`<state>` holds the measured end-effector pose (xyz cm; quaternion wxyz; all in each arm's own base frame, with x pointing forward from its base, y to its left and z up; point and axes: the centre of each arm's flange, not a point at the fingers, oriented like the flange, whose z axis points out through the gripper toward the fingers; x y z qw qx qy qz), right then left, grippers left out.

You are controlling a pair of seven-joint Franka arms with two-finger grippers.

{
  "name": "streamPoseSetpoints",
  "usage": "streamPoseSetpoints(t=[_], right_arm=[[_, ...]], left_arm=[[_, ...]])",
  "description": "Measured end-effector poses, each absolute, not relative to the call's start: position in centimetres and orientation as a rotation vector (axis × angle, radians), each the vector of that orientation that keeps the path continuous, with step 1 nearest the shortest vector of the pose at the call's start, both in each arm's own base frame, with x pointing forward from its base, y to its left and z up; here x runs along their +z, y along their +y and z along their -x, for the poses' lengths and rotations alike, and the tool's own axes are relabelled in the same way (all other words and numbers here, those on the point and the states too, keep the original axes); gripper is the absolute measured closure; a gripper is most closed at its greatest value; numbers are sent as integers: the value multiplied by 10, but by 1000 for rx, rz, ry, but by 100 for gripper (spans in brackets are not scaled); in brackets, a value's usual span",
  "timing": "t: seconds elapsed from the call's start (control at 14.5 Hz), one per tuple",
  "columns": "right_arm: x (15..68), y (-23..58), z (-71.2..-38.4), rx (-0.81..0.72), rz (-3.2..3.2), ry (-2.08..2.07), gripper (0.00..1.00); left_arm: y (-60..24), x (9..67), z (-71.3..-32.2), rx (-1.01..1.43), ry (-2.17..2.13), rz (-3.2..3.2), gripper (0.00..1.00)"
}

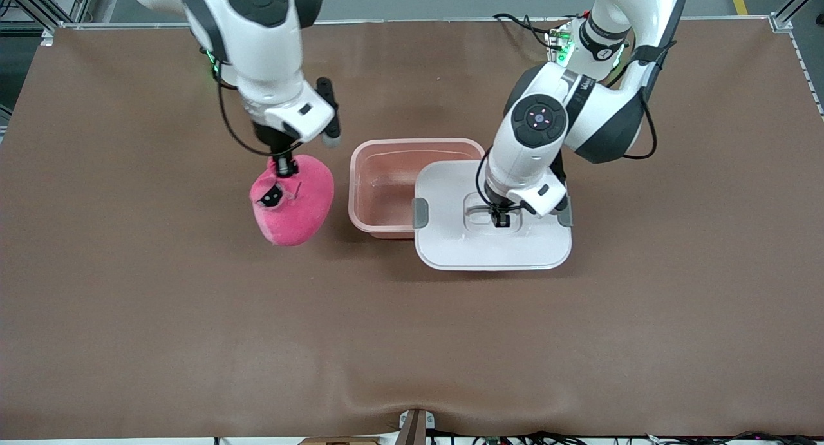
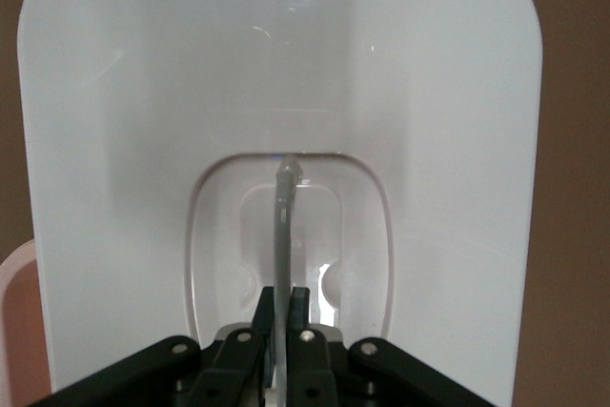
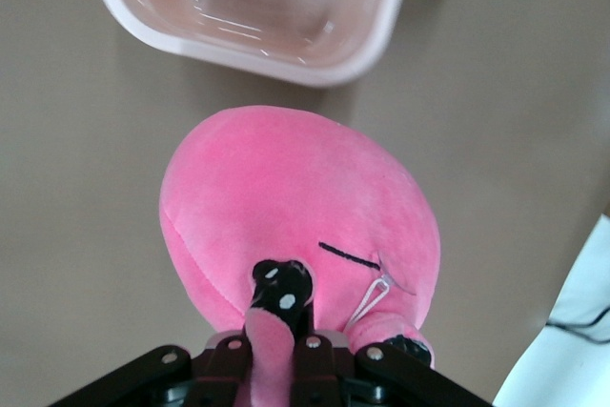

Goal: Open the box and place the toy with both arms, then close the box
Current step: 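Lower the pink toy into the box and open the right gripper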

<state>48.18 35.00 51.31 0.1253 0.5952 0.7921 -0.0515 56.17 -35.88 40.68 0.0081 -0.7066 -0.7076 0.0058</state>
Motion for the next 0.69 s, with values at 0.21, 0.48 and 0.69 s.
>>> streamPoseSetpoints(t=[0.21,0.48,0.69], right_arm=[[504,394,-453,-215,-1626,2308,87],[509,411,-440,-262,-1545,2309,87],[510,455,-406,-338,-1385,2299,87]], left_arm=[[-350,408,-567,-17,-2212,2202,93],[-321,409,-582,-70,-2235,2180,93],[-284,412,-592,-74,-2206,2211,93]])
